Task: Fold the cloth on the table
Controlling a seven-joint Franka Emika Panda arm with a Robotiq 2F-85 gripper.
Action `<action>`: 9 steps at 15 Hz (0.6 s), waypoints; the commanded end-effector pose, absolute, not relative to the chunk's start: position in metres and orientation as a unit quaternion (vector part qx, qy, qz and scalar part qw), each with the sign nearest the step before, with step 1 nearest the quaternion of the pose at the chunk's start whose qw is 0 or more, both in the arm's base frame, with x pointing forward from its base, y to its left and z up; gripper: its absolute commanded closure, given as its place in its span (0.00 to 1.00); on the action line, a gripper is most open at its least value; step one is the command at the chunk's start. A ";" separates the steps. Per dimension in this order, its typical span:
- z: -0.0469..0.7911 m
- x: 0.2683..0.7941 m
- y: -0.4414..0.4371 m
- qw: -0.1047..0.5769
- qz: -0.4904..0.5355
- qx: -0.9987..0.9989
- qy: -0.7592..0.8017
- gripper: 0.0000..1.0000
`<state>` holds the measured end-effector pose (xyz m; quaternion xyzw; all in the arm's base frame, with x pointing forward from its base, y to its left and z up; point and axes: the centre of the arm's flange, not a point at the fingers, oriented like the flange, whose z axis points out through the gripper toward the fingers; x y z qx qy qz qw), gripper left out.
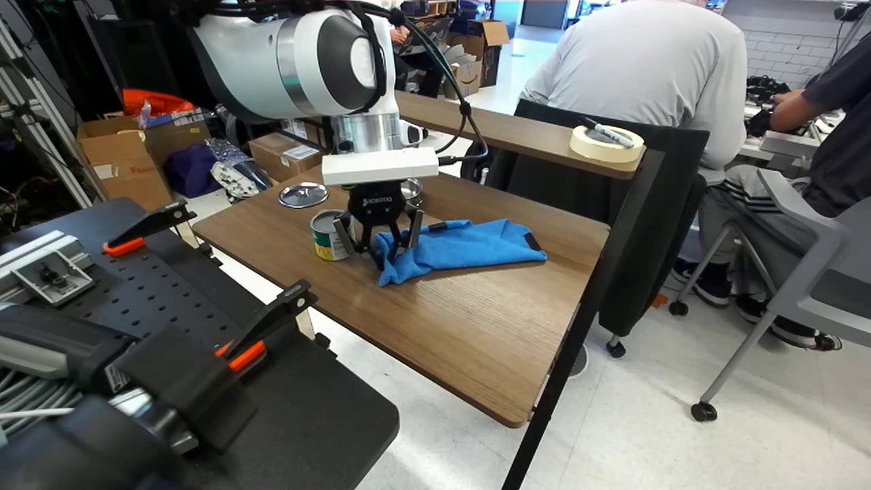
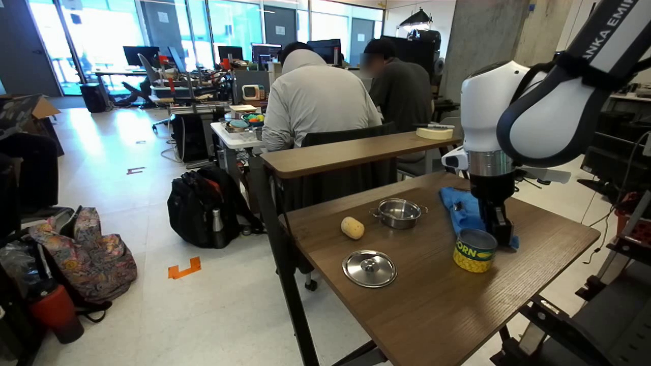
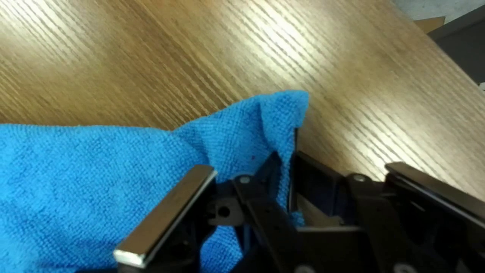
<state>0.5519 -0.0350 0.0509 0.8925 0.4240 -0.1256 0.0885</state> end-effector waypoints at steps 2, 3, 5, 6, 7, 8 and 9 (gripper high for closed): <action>0.091 0.548 -0.043 0.065 -0.156 0.898 0.406 0.97; 0.103 0.547 -0.045 0.059 -0.160 0.899 0.403 0.97; 0.128 0.549 -0.049 0.046 -0.165 0.903 0.395 0.97; 0.141 0.552 -0.052 0.041 -0.161 0.906 0.389 0.97; 0.151 0.557 -0.054 0.036 -0.170 0.906 0.387 0.97; 0.161 0.563 -0.057 0.032 -0.170 0.908 0.382 0.97; 0.170 0.572 -0.060 0.028 -0.172 0.911 0.373 0.97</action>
